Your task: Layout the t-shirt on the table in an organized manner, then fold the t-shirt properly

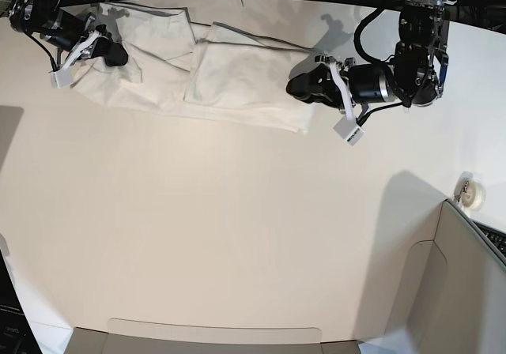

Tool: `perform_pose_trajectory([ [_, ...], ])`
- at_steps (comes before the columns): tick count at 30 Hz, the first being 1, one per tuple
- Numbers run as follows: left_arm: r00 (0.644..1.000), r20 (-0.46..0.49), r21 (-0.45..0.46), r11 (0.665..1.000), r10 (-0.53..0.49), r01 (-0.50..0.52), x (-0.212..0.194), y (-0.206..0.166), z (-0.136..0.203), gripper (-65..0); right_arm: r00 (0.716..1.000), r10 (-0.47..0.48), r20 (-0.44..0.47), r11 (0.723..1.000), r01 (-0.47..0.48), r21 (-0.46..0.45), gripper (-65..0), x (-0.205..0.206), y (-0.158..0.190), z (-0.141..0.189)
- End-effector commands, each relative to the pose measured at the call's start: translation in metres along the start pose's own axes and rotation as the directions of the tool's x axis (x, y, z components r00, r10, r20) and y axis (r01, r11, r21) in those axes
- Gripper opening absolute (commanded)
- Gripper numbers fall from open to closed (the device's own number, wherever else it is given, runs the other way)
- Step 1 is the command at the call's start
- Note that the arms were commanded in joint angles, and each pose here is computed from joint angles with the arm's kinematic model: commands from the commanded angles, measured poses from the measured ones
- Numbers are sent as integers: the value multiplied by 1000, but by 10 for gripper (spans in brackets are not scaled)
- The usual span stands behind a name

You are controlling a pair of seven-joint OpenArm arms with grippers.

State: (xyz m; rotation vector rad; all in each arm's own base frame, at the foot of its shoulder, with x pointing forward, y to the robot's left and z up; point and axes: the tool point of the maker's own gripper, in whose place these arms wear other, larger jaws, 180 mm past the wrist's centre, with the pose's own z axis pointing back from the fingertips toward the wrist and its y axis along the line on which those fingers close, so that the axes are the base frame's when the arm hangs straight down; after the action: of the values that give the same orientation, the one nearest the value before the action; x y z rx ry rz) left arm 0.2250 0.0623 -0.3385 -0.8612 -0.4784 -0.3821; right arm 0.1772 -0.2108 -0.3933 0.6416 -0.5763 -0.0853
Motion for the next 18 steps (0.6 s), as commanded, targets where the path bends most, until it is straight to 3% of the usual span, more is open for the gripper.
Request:
perform_pose_trajectory([
  [1,999,19,7,1000,-28,28,8,0,7,-587,999,27,-37,998,-29,-57,-650,2,-13,9],
  [6,999,-32,111,993,-34,38,-14,20,10,-608,997,72,40,988,-66,-141,-650,40,-35,37],
  [11,996,-79,221,974,-35,52,-44,38,9,-608,990,132,54,975,-119,-189,-650,66,-45,54],
  [18,997,-76,232,972,-21,38,-55,37,5,-610,985,163,65,972,-149,-180,-650,74,-37,52],
])
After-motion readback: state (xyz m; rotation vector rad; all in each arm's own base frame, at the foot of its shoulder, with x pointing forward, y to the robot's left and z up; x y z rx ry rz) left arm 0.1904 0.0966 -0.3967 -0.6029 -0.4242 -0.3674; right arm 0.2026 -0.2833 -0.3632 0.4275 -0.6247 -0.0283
